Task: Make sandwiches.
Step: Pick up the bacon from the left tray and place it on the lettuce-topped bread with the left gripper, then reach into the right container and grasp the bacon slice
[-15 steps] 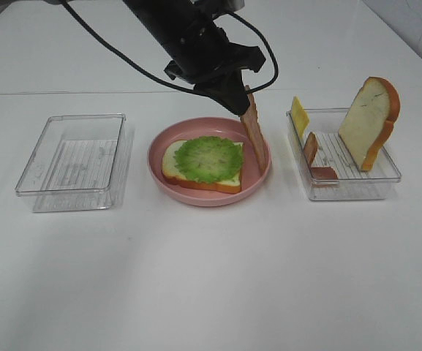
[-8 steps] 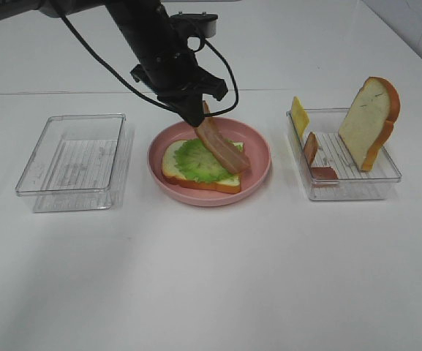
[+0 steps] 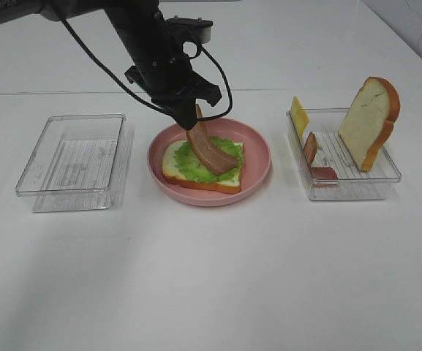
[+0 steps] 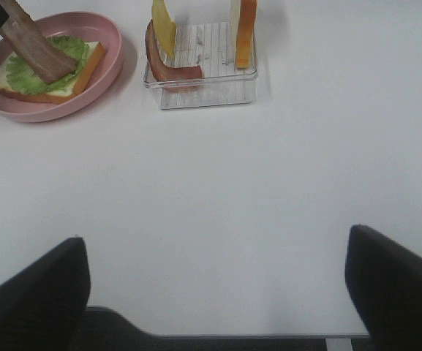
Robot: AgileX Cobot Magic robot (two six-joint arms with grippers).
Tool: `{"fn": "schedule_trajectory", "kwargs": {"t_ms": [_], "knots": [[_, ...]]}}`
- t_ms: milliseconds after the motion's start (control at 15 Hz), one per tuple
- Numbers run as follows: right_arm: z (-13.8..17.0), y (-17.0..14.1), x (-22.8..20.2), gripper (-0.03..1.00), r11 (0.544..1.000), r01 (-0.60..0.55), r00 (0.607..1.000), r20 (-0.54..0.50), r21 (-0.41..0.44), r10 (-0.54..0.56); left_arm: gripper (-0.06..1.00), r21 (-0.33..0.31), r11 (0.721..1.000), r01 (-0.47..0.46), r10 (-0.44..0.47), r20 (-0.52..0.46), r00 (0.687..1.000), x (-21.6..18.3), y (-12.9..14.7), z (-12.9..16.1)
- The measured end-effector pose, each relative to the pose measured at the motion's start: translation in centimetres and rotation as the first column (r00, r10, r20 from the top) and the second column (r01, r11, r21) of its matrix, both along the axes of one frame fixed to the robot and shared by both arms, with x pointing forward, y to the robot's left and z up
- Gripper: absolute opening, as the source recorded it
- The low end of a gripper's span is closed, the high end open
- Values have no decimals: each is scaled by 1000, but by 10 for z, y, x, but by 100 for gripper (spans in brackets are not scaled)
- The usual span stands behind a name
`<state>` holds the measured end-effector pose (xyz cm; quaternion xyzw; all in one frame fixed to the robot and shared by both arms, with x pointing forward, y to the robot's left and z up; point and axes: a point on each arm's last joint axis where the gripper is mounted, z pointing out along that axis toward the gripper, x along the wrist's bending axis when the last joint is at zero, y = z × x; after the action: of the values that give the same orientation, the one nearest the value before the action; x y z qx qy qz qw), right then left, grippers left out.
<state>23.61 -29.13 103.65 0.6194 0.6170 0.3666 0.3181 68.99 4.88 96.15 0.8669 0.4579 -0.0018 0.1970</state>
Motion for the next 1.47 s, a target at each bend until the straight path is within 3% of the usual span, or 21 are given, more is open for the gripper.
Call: {"fn": "schedule_trajectory", "kwargs": {"t_ms": [400,533,600,667,733,800,1000,1200,1333,1400,1467], "knots": [[0,0,0,90,1000,0,1000,0,0,0,1,14,999,-53,53,-28,998,2,1,-10],[0,0,0,90,1000,0,1000,0,0,0,28,14,998,-63,63,-31,998,2,1,-10],[0,0,0,90,1000,0,1000,0,0,0,52,14,998,-63,63,-31,998,2,1,-10],[0,0,0,90,1000,0,1000,0,0,0,65,18,998,-62,63,-28,998,2,1,-10],[0,0,0,90,1000,0,1000,0,0,0,90,32,998,-61,61,-20,998,2,2,-10],[0,0,0,90,1000,0,1000,0,0,0,96,34,997,-62,63,-19,998,2,3,-10],[0,0,0,90,1000,0,1000,0,0,0,99,56,997,-56,58,-22,998,1,5,-8],[0,0,0,90,1000,0,1000,0,0,0,99,81,995,-64,65,-13,998,-2,20,21],[0,0,0,90,1000,0,1000,0,0,0,99,93,987,-128,127,21,992,10,50,33],[0,0,0,90,1000,0,1000,0,0,0,99,92,958,-271,267,57,962,29,113,50],[0,0,0,90,1000,0,1000,0,0,0,99,90,946,-312,307,68,949,33,134,55]]}}
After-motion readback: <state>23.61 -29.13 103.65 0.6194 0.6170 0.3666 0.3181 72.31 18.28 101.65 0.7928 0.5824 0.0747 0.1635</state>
